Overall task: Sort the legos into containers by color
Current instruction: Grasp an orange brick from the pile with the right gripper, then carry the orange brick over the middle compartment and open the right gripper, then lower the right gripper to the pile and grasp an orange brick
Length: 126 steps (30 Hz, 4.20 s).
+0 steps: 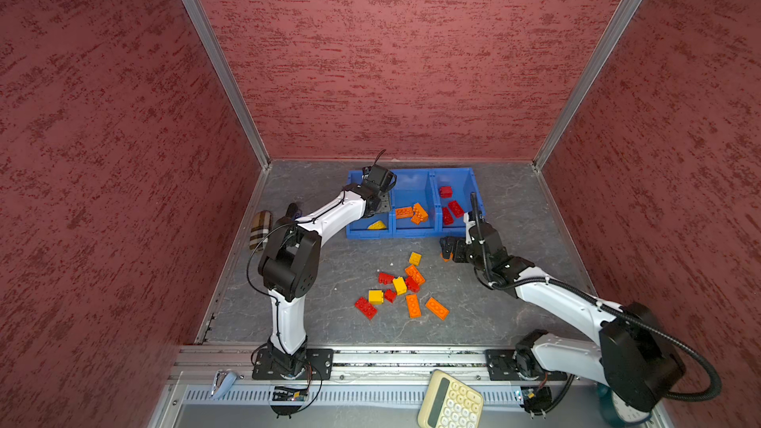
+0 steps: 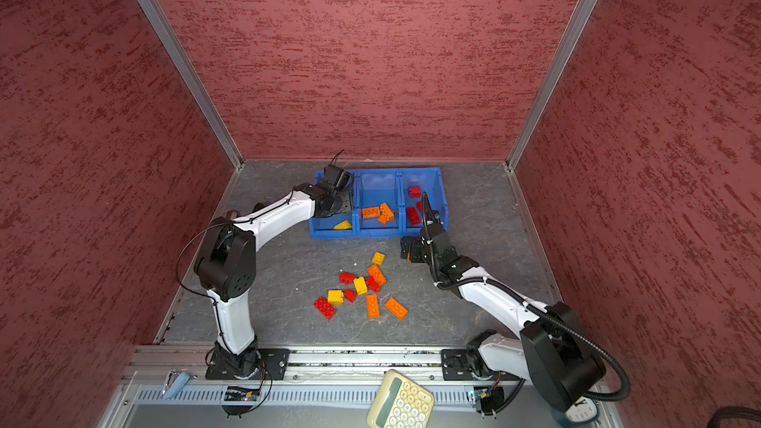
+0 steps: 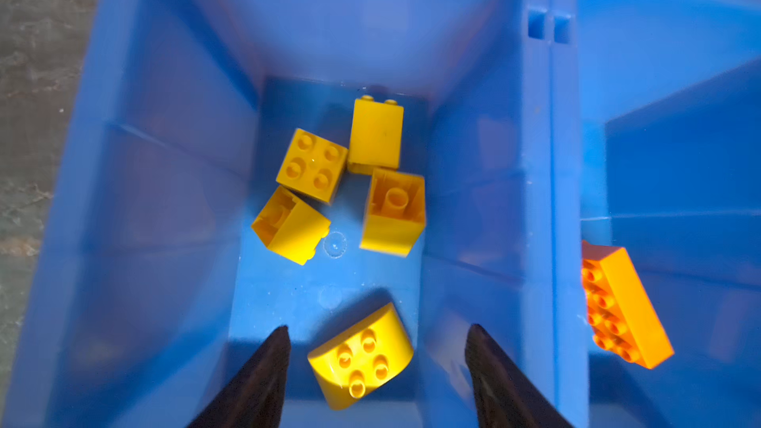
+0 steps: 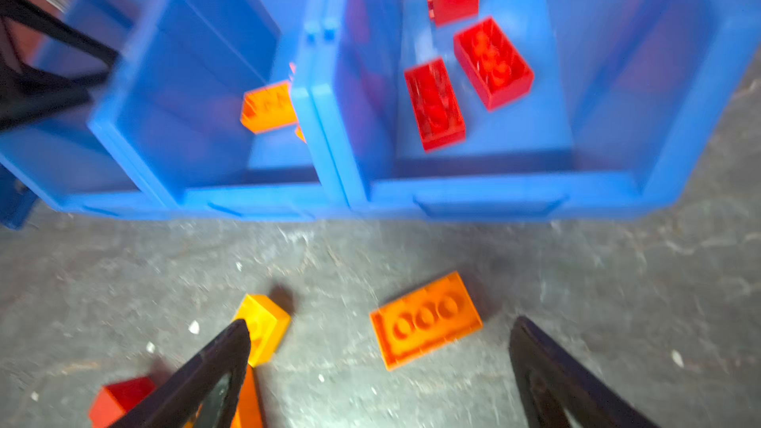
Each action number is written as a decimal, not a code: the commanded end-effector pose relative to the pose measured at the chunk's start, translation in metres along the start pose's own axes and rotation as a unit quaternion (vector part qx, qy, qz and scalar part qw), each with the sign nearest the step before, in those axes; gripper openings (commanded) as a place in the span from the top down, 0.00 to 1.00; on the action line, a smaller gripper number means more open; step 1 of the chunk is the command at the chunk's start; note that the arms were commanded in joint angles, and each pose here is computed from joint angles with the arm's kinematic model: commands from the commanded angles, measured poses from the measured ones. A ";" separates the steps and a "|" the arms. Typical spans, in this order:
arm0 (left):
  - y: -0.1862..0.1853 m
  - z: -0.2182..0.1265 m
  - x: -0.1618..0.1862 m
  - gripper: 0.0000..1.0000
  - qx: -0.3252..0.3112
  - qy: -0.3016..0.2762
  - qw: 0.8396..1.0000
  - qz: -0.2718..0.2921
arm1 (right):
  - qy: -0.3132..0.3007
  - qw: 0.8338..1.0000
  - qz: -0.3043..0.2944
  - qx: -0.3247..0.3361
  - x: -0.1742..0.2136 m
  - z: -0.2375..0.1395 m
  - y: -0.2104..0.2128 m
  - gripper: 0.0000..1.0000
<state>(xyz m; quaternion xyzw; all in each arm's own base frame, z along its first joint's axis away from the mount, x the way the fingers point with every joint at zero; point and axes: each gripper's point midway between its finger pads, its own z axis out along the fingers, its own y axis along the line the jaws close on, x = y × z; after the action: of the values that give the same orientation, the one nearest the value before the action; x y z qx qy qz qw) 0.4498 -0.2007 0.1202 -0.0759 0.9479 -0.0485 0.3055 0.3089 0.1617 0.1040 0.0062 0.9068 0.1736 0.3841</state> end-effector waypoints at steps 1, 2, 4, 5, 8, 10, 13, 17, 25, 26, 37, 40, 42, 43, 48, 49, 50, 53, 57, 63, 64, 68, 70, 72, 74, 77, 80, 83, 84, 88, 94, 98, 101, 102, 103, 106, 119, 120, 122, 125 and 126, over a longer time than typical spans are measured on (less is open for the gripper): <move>-0.001 -0.021 -0.011 0.27 0.018 -0.020 1.000 -0.006 | 0.046 0.998 -0.029 0.006 0.010 0.004 -0.001 0.01; 0.000 -0.023 -0.012 0.25 0.019 -0.022 1.000 -0.007 | 0.066 0.997 -0.034 0.014 0.013 0.009 -0.006 0.01; 0.001 -0.026 -0.011 0.22 0.021 -0.024 0.999 -0.009 | 0.094 0.994 -0.045 0.012 0.018 0.018 -0.009 0.01; 0.003 -0.027 -0.010 0.20 0.021 -0.026 0.999 -0.010 | 0.103 0.993 -0.049 0.009 0.019 0.022 -0.010 0.01; 0.010 -0.028 -0.006 0.15 0.012 -0.027 0.999 -0.022 | 0.110 0.993 -0.050 -0.004 0.015 0.032 -0.011 0.01; 0.014 -0.028 -0.002 0.12 0.009 -0.025 0.999 -0.028 | 0.116 0.992 -0.057 0.000 0.014 0.039 -0.011 0.01; 0.016 -0.028 0.002 0.09 0.007 -0.021 0.999 -0.031 | 0.131 0.989 -0.064 0.029 0.015 0.050 -0.020 0.01; 0.018 -0.029 0.006 0.05 0.007 -0.019 0.999 -0.032 | 0.142 0.987 -0.068 0.006 0.021 0.059 -0.012 0.01; 0.021 -0.031 0.007 0.01 0.005 -0.024 0.999 -0.033 | 0.169 0.983 -0.073 -0.009 0.045 0.061 -0.001 0.03; 0.021 -0.030 0.007 0.01 0.004 -0.023 0.999 -0.032 | 0.170 0.983 -0.073 0.003 0.048 0.061 -0.004 0.04; 0.026 -0.028 0.012 0.01 -0.004 -0.019 0.999 -0.030 | 0.180 0.973 -0.103 0.104 0.061 0.063 -0.021 0.20; 0.024 -0.028 0.013 0.01 0.004 -0.020 0.999 -0.028 | 0.178 0.972 -0.107 0.111 0.060 0.063 -0.021 0.29; 0.022 -0.030 0.013 0.01 0.013 -0.023 0.999 -0.026 | 0.175 0.972 -0.107 0.114 0.058 0.062 -0.021 0.35; 0.022 -0.031 0.012 0.01 0.015 -0.026 0.999 -0.027 | 0.171 0.973 -0.109 0.114 0.057 0.060 -0.020 0.38; 0.019 -0.037 0.010 0.01 0.027 -0.033 0.999 -0.024 | 0.130 0.984 -0.114 0.044 0.037 0.046 0.009 0.44; 0.019 -0.038 0.010 0.01 0.028 -0.034 0.999 -0.023 | 0.117 0.986 -0.119 0.015 0.030 0.042 0.021 0.45; 0.019 -0.038 0.009 0.00 0.028 -0.035 0.999 -0.024 | 0.105 0.987 -0.123 -0.017 0.022 0.039 0.034 0.45; 0.019 -0.038 0.010 0.01 0.028 -0.034 0.999 -0.023 | 0.070 0.984 -0.137 -0.085 -0.003 0.034 0.068 0.45; 0.021 -0.039 0.012 0.01 0.024 -0.033 0.999 -0.025 | 0.030 0.977 -0.163 -0.132 -0.036 0.038 0.100 0.46; 0.030 -0.046 0.016 0.01 0.015 -0.036 0.999 -0.029 | 0.007 0.983 -0.168 -0.073 -0.080 0.084 0.108 0.45; 0.032 -0.048 0.016 0.01 0.013 -0.037 0.999 -0.030 | 0.005 0.984 -0.168 -0.059 -0.087 0.094 0.109 0.45; 0.038 -0.052 0.019 0.01 0.007 -0.038 0.999 -0.035 | -0.004 0.986 -0.166 0.012 -0.112 0.131 0.101 0.44; 0.040 -0.055 0.021 0.01 0.006 -0.039 0.999 -0.036 | -0.004 0.986 -0.163 0.033 -0.120 0.146 0.101 0.44; 0.043 -0.057 0.022 0.00 0.003 -0.040 0.999 -0.035 | -0.007 0.986 -0.160 0.050 -0.127 0.157 0.099 0.43; 0.046 -0.059 0.024 0.01 0.000 -0.041 0.998 -0.036 | 0.000 0.985 -0.161 0.056 -0.127 0.167 0.100 0.40; 0.048 -0.062 0.025 0.01 0.002 -0.042 0.998 -0.039 | 0.003 0.987 -0.156 0.043 -0.128 0.171 0.106 0.32; 0.049 -0.062 0.029 0.01 0.001 -0.040 0.998 -0.040 | -0.003 0.987 -0.156 0.024 -0.130 0.160 0.112 0.21; 0.051 -0.061 0.031 0.01 0.001 -0.040 0.998 -0.043 | -0.006 0.986 -0.167 0.000 -0.126 0.142 0.116 0.16; 0.050 -0.061 0.032 0.01 0.002 -0.040 0.998 -0.044 | -0.010 0.986 -0.166 -0.008 -0.125 0.133 0.117 0.15; 0.047 -0.059 0.032 0.01 0.008 -0.040 0.998 -0.045 | -0.026 0.984 -0.164 -0.056 -0.122 0.093 0.125 0.13; 0.042 -0.055 0.033 0.01 0.012 -0.039 0.998 -0.044 | 0.028 0.976 -0.178 -0.121 -0.060 0.035 0.115 0.12; 0.039 -0.052 0.030 0.01 0.014 -0.040 0.998 -0.045 | 0.127 0.973 -0.161 -0.106 0.007 0.004 0.088 0.12; 0.038 -0.050 0.029 0.00 0.014 -0.041 0.998 -0.047 | 0.199 0.965 -0.138 -0.100 0.056 -0.021 0.077 0.13; 0.037 -0.050 0.028 0.01 0.014 -0.041 0.998 -0.048 | 0.217 0.962 -0.134 -0.100 0.071 -0.028 0.075 0.14; 0.037 -0.049 0.028 0.00 0.015 -0.041 0.998 -0.050 | 0.230 0.959 -0.132 -0.096 0.082 -0.032 0.073 0.15; 0.037 -0.046 0.028 0.01 0.014 -0.041 0.997 -0.056 | 0.274 0.953 -0.095 -0.086 0.113 -0.038 0.068 0.17; 0.023 -0.062 0.026 0.01 0.032 -0.059 0.997 -0.044 | 0.327 0.926 -0.189 -0.009 0.177 -0.039 0.055 0.33; 0.023 -0.063 0.026 0.01 0.032 -0.061 0.997 -0.045 | 0.327 0.925 -0.192 0.003 0.179 -0.040 0.052 0.34; 0.024 -0.064 0.026 0.01 0.031 -0.062 0.997 -0.046 | 0.328 0.923 -0.196 0.040 0.183 -0.043 0.040 0.38; 0.023 -0.064 0.025 0.01 0.033 -0.062 0.997 -0.045 | 0.323 0.924 -0.193 0.074 0.183 -0.044 0.031 0.46; 0.021 -0.065 0.025 0.01 0.035 -0.061 0.997 -0.044 | 0.320 0.925 -0.192 0.075 0.182 -0.044 0.032 0.49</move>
<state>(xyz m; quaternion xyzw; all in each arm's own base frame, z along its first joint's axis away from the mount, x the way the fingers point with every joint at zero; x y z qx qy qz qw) 0.3851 -0.1810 0.1398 -0.1061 0.9297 -0.0846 0.3425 0.1424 0.2214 0.0176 -0.2229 0.9679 0.0721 0.0909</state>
